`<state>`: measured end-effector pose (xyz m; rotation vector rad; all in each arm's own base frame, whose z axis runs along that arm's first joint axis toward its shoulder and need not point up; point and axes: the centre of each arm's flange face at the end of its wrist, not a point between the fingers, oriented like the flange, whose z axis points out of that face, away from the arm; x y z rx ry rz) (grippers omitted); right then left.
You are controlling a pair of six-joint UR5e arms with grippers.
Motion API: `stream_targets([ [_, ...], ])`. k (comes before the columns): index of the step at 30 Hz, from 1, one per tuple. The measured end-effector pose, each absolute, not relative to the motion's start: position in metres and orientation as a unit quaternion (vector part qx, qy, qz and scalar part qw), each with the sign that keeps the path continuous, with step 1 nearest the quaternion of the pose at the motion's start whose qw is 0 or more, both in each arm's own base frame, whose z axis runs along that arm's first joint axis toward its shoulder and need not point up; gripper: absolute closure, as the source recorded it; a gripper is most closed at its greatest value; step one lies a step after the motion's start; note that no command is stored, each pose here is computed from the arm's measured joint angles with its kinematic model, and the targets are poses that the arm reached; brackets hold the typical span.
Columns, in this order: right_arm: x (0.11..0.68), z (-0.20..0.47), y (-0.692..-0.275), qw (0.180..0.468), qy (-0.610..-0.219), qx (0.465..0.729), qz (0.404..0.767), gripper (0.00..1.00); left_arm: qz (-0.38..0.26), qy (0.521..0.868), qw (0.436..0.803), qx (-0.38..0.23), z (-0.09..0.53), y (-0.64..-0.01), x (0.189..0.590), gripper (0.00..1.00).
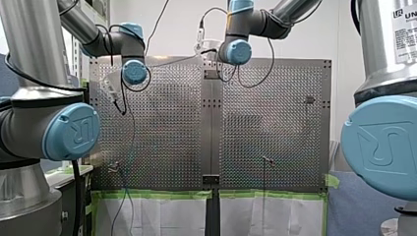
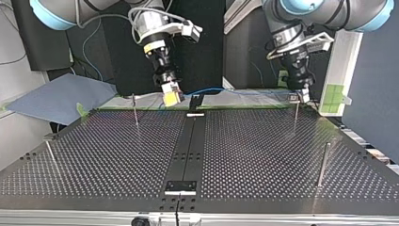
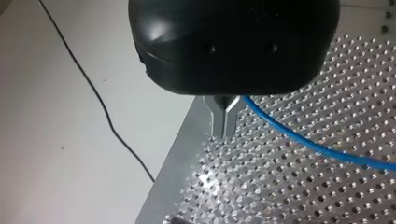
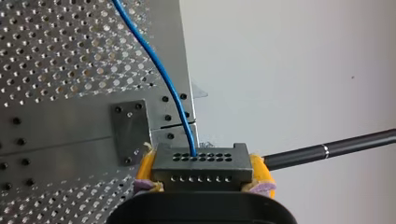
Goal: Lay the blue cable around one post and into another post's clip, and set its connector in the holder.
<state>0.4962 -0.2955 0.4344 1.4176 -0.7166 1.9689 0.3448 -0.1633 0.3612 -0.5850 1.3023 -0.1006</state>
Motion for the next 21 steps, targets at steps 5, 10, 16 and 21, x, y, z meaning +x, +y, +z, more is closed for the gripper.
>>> stream_targets([
  [5,0.501,0.438,-0.298,0.298,-0.263,0.533,0.747,1.00,-0.043,0.589,0.759,-0.275,0.377,-0.158,0.351,0.99],
  [10,0.513,0.433,-0.303,0.293,-0.260,0.540,0.745,1.00,-0.038,0.583,0.761,-0.280,0.393,-0.153,0.357,0.99],
  [16,0.522,0.436,-0.304,0.292,-0.254,0.541,0.747,1.00,-0.030,0.576,0.765,-0.287,0.414,-0.145,0.366,0.97],
  [21,0.526,0.445,-0.304,0.291,-0.251,0.538,0.750,1.00,-0.029,0.565,0.772,-0.289,0.433,-0.139,0.374,0.95],
])
